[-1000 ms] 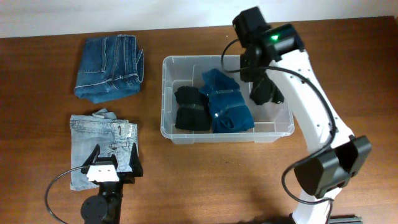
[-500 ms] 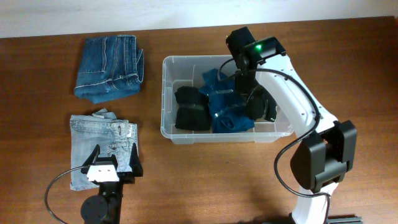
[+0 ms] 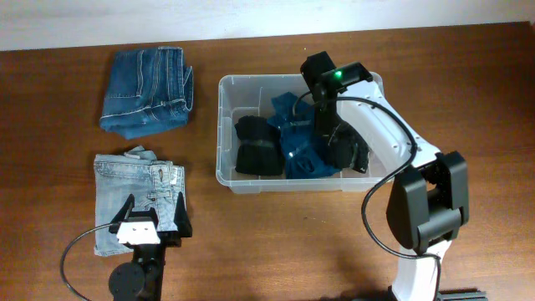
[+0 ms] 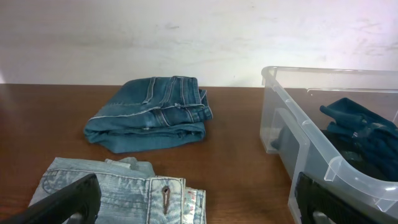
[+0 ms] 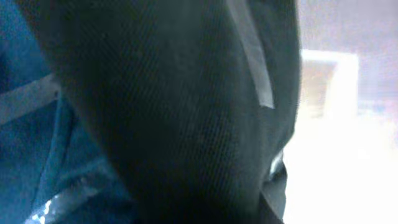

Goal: Pack container
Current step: 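Press the black bundle down in the bin and open the right gripper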

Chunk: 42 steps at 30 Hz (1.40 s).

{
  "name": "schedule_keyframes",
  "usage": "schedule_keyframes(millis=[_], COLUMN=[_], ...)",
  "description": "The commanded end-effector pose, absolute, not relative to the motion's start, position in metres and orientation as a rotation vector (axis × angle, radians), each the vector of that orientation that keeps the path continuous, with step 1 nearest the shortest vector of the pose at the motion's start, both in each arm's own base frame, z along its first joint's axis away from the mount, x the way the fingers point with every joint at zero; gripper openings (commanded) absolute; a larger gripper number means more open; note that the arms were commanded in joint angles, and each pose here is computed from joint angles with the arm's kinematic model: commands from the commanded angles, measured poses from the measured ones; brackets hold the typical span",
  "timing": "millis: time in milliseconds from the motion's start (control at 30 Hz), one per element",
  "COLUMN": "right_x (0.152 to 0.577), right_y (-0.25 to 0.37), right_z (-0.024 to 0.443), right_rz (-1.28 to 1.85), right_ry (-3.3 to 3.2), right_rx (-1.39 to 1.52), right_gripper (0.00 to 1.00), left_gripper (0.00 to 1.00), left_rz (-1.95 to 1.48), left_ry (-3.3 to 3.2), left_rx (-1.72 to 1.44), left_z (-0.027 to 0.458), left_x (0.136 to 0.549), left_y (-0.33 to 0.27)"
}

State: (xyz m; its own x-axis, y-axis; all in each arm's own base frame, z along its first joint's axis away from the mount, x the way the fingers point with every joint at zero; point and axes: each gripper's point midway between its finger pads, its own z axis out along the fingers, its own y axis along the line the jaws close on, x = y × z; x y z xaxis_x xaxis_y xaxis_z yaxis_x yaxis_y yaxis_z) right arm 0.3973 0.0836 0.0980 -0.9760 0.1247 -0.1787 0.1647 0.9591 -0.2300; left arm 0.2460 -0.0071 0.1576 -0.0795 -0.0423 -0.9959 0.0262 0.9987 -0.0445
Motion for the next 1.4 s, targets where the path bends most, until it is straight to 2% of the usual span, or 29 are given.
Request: schedule_keyframes(millis=[0, 200, 267, 333, 400, 500, 567, 700, 800, 1033, 1200, 1367], right_x=[0.399, 0.410, 0.415, 0.420, 0.423, 0.424, 0.422, 0.419, 0.418, 0.407, 0.389, 0.380], right_y=[0.080, 0.082, 0.080, 0.082, 0.082, 0.082, 0.084, 0.095, 0.094, 0.095, 0.091, 0.107], right_z=[0.096, 0.103, 0.111, 0.121, 0.129, 0.138, 0.142, 0.141, 0.140, 0.126, 0.086, 0.055], right_rz=[-0.414, -0.396, -0.408, -0.398, -0.394, -0.390, -0.374, -0.289, -0.294, -0.288, -0.341, -0.203], right_ry=[2.930, 2.885, 2.856, 2.836, 2.826, 2.819, 2.828, 2.862, 2.870, 2.927, 3.020, 3.082], right_rx=[0.228, 0.235, 0.240, 0.244, 0.241, 0.243, 0.241, 0.235, 0.236, 0.230, 0.222, 0.226], right_gripper=[0.23, 0.30, 0.39, 0.42, 0.49, 0.49, 0.45, 0.17, 0.04, 0.04, 0.04, 0.04], left_gripper=[0.99, 0.99, 0.99, 0.99, 0.99, 0.99, 0.99, 0.99, 0.99, 0.99, 0.99, 0.99], left_rz=[-0.045, -0.045, -0.045, -0.045, -0.045, -0.045, -0.045, -0.045, -0.045, -0.045, -0.045, -0.045], left_ry=[1.652, 1.651, 1.651, 1.651, 1.651, 1.652, 1.652, 1.651, 1.651, 1.652, 1.652, 1.652], left_rx=[0.006, 0.006, 0.006, 0.006, 0.006, 0.006, 0.006, 0.006, 0.006, 0.006, 0.006, 0.006], left_z=[0.156, 0.156, 0.156, 0.156, 0.156, 0.156, 0.156, 0.156, 0.156, 0.156, 0.156, 0.156], left_x=[0.246, 0.246, 0.246, 0.246, 0.246, 0.246, 0.246, 0.246, 0.246, 0.246, 0.246, 0.246], left_y=[-0.008, -0.008, -0.008, -0.008, -0.008, -0.008, -0.008, -0.008, -0.008, -0.008, -0.008, -0.008])
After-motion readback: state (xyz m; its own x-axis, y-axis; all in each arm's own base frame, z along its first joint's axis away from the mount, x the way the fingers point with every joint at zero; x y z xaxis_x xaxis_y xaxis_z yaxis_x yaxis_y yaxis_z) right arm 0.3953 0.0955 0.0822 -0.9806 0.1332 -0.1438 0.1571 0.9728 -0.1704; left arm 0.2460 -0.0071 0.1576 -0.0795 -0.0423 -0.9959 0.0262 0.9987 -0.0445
